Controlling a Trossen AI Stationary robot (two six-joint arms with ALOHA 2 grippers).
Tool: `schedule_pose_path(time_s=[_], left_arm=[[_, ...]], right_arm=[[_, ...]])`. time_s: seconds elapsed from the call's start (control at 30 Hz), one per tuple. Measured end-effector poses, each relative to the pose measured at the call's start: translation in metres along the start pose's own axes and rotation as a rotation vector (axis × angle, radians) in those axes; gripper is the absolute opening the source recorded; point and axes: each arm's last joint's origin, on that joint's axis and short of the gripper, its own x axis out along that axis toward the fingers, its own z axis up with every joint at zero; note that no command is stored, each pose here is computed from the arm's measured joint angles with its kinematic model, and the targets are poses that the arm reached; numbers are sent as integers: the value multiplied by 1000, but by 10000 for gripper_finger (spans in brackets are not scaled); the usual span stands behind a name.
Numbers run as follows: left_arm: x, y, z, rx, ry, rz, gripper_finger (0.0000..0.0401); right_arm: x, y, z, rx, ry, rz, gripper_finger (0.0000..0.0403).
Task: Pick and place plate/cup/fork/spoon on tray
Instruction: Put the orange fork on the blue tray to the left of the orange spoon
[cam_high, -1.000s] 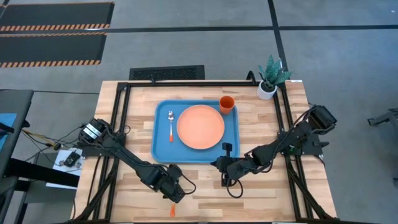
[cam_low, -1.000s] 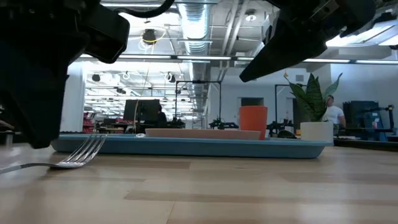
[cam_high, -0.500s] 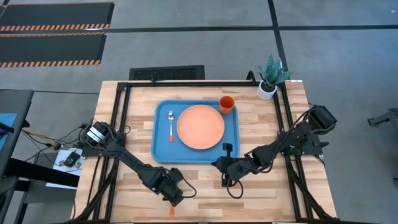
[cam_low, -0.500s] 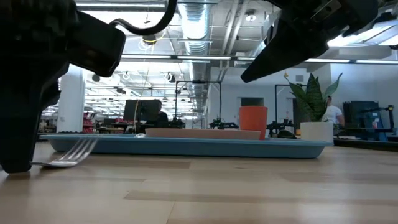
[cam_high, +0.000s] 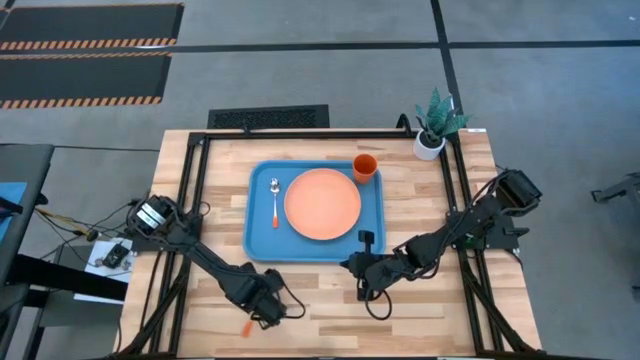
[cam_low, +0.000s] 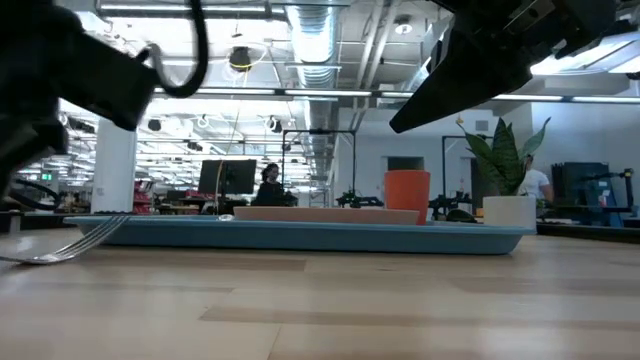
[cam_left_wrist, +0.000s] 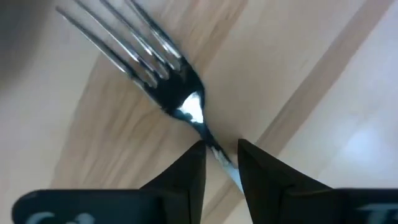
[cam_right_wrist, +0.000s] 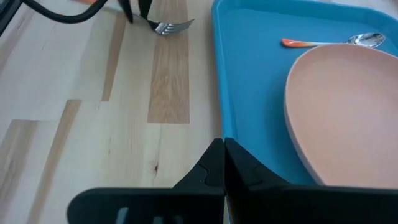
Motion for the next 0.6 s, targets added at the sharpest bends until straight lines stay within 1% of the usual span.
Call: schedule_pose_path(time_s=[0.3,0.5,0.6], left_arm=[[-4,6,-18,46,74,72,54],[-23,10,-22,21,13,63,7],[-33,12,-23,9,-14,44,4]], right_arm=[[0,0,0,2,2,0,11],[0,0,0,2,1,0,11],[0,0,0,2,0,0,11]])
